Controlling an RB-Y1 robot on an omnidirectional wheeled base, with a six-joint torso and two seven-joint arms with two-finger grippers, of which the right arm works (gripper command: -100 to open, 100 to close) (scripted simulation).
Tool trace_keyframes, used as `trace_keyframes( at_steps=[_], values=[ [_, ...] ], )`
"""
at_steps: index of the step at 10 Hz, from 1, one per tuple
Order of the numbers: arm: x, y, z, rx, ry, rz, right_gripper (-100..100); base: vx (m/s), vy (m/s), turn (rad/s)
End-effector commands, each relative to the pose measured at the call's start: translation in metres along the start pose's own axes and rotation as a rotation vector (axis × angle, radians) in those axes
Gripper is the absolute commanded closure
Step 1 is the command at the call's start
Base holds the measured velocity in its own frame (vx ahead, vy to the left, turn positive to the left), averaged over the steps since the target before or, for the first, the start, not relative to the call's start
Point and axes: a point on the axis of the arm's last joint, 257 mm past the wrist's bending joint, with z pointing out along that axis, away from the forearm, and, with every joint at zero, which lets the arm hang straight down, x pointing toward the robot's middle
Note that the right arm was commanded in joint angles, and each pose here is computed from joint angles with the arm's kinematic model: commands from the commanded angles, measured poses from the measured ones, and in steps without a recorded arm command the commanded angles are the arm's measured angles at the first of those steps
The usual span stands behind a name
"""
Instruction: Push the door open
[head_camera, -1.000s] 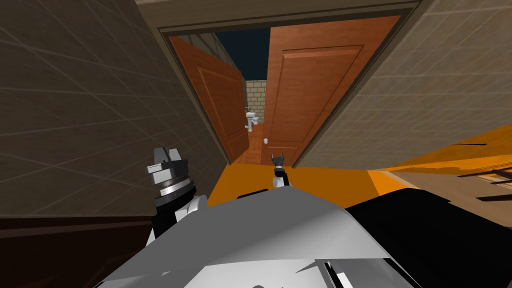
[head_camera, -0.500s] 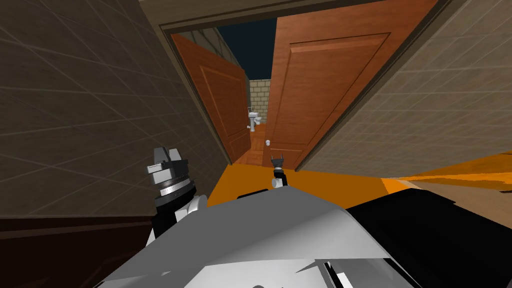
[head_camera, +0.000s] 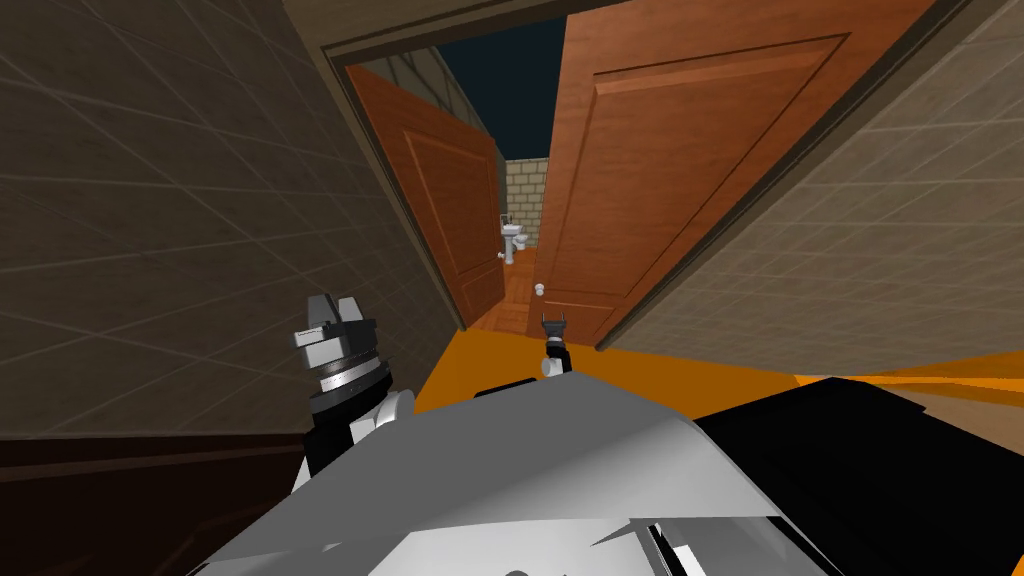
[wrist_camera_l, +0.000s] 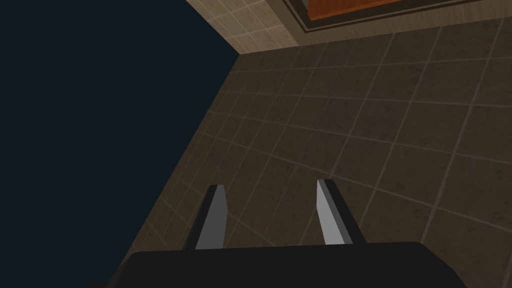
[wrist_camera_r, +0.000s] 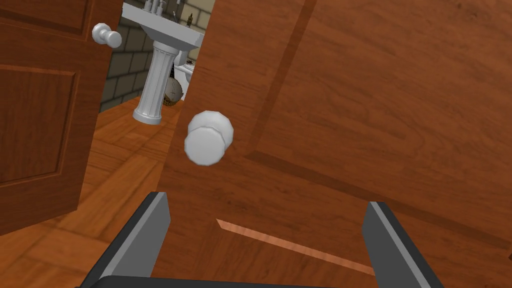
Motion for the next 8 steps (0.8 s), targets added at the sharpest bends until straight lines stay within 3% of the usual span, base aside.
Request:
trace_keyframes(
  at_steps=[1,8],
  values=[
    [-0.008,-0.002,-0.0032,-0.006,-0.019,0.035,-100,0.085,-0.051,0.080],
    [-0.038,-0.013,-0.0156,-0.035,-0.094,0.164,-100,0.077,-0.050,0.075]
  ],
)
